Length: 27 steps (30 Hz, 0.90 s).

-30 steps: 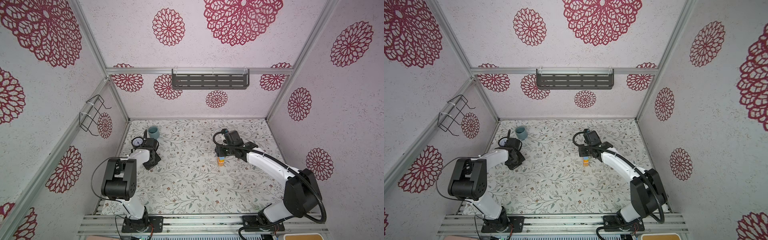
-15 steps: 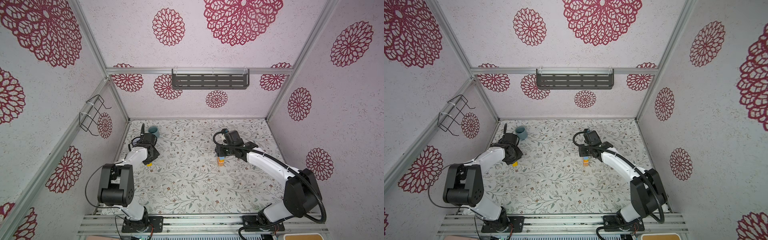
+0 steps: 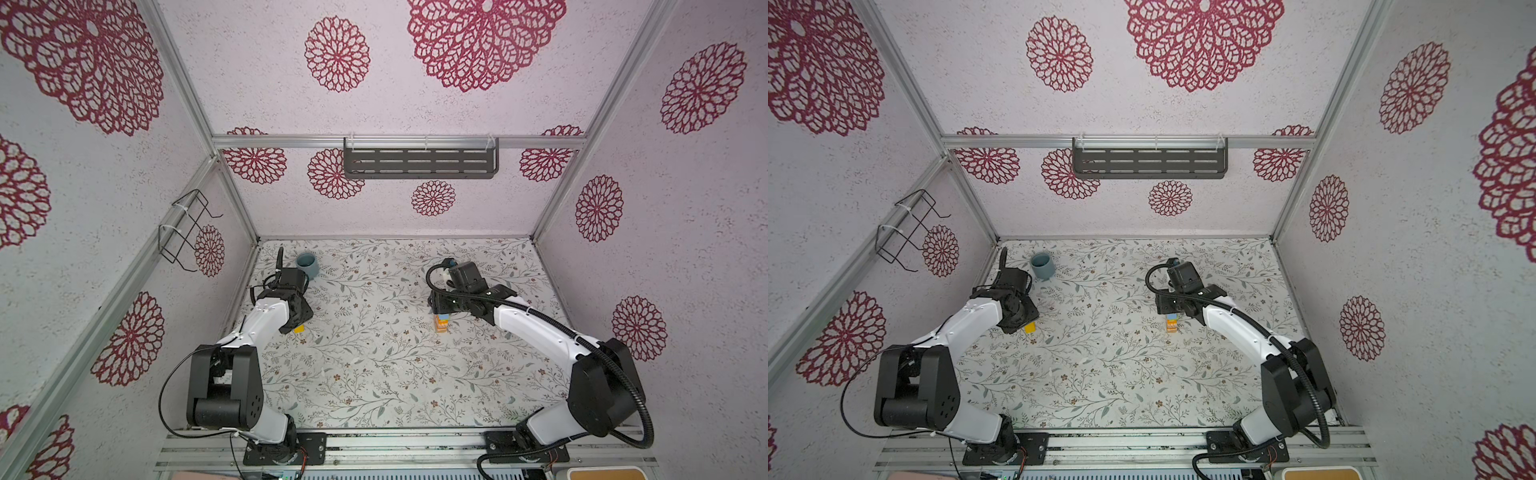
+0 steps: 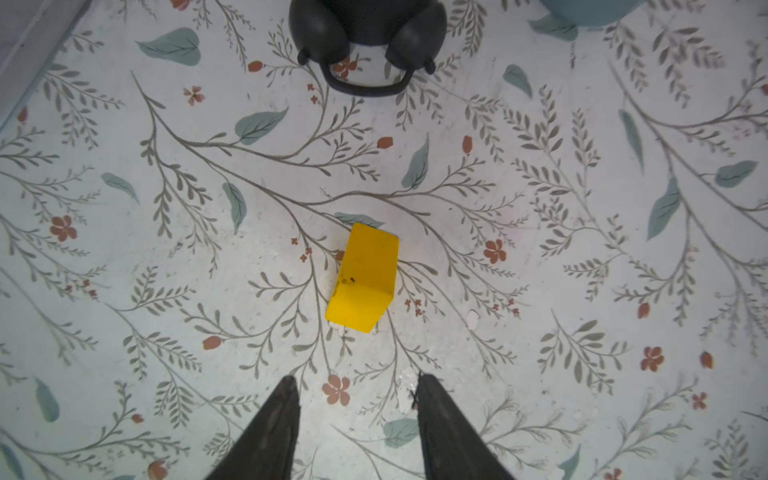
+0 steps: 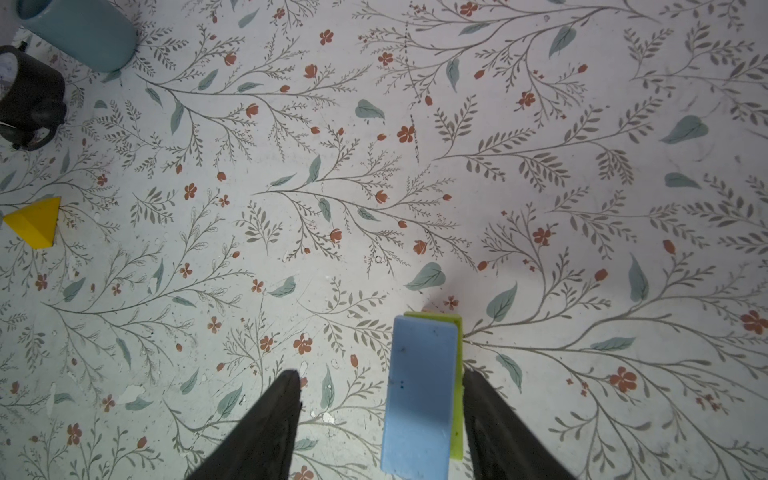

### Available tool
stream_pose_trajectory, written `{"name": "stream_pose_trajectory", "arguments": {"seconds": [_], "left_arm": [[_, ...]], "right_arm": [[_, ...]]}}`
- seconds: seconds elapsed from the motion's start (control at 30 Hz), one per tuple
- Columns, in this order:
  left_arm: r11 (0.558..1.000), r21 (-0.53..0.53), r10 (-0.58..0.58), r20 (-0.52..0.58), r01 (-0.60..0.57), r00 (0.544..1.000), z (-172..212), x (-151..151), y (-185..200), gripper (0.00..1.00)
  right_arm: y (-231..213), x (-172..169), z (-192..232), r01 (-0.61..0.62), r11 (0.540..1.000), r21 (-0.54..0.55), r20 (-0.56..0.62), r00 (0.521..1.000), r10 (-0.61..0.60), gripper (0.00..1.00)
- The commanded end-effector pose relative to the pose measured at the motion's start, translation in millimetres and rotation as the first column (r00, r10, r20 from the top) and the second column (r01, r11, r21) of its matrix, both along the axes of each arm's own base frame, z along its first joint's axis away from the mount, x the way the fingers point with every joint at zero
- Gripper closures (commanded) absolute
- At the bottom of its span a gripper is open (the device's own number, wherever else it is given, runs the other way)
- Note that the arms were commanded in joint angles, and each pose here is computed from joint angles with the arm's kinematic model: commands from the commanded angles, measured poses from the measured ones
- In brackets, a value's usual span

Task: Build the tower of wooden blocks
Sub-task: 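Grasp the yellow triangular block with the left gripper, then carry the yellow block with the left gripper toward the stack while the right gripper withdraws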

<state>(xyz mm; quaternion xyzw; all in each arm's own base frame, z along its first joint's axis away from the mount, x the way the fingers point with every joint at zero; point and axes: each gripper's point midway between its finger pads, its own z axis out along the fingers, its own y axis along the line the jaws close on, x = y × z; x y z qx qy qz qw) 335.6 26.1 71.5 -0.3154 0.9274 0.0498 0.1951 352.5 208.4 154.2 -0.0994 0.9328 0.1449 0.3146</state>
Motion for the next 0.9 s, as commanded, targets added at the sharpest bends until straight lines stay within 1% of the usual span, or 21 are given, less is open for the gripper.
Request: {"name": "stream_pose_trajectory", "arguments": {"seconds": [0.0,0.23,0.4,0.53,0.63,0.87], "left_arm": [[1.000,0.003,-0.008,-0.021,0.008,1.000,-10,2,4,0.50],[1.000,-0.003,-0.002,-0.048,0.002,0.999,-25,7,9,0.46],[1.000,-0.012,0.004,-0.052,-0.005,0.999,-35,12,11,0.36],[1.000,-0.018,0.003,-0.049,-0.004,0.999,-40,18,11,0.35],[1.000,-0.024,-0.001,-0.050,-0.001,0.999,-44,23,10,0.40],[1.000,-0.030,0.001,-0.050,-0.002,0.999,-46,27,11,0.59]], "right_arm": [[-3,1,23,-0.003,1.000,0.023,0.062,0.998,0.001,0.34],[-4,1,23,-0.001,1.000,0.021,0.064,0.998,0.000,0.32],[-5,1,23,-0.003,1.000,0.019,0.063,0.998,0.002,0.32],[-5,1,22,-0.004,1.000,0.018,0.058,0.998,0.003,0.32],[-5,1,22,-0.004,1.000,0.015,0.058,0.998,0.003,0.32],[-7,1,22,0.001,1.000,0.009,0.057,0.998,-0.002,0.32]]}}
